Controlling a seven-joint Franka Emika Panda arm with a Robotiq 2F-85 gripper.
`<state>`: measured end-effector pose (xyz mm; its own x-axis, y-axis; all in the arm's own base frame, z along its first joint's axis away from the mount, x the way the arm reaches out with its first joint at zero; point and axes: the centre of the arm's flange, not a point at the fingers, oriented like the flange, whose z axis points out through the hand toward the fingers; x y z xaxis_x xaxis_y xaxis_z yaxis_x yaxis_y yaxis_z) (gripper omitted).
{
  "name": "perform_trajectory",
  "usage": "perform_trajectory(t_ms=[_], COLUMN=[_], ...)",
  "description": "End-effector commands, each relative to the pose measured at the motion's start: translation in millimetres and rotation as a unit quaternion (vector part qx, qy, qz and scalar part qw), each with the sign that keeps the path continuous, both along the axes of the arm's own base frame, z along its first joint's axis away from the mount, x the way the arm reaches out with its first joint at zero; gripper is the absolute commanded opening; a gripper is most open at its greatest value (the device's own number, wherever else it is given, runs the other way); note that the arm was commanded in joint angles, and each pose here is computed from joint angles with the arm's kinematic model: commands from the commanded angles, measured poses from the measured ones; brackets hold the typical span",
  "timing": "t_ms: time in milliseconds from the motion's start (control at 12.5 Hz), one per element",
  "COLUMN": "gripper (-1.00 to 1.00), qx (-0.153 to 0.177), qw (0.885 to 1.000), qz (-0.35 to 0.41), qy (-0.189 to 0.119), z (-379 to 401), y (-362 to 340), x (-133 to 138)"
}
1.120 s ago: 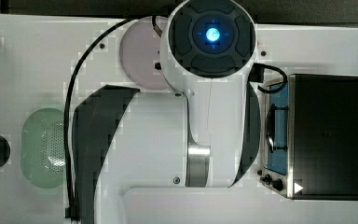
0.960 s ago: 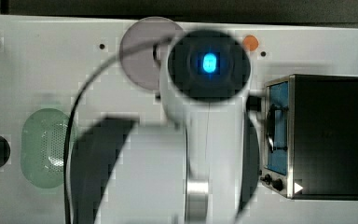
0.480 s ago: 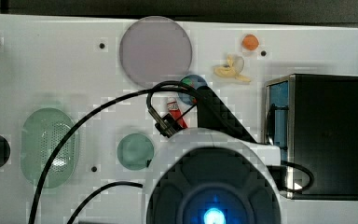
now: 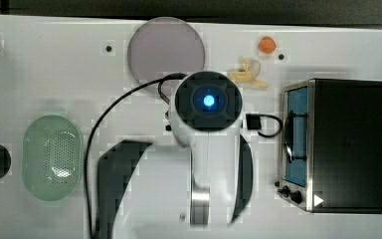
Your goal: Pick Ketchup from the table and place it in strainer.
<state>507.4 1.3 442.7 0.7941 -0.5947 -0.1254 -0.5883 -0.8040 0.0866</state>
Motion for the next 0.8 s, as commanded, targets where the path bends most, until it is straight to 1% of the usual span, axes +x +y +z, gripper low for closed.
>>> perform_trajectory(t_ms=[80,320,400,480,560,800], gripper=[1.00,1.00,1.00,1.00,1.00,1.00], qx=[0.028,0.043,0.045,0.046,0.046,0.054], qw=[0.981,0.945,0.932,0.921,0.915,0.916], qz=[0.189,0.323,0.358,0.384,0.397,0.395], qy=[-0.015,-0.033,-0.039,-0.046,-0.050,-0.038], z=[-31.6,-75.4,-88.6,-101.5,-115.3,-161.8], y=[-1.9,-4.1,-4.6,-5.1,-5.6,-8.0], x=[8.1,11.0,10.4,8.8,6.0,-10.1])
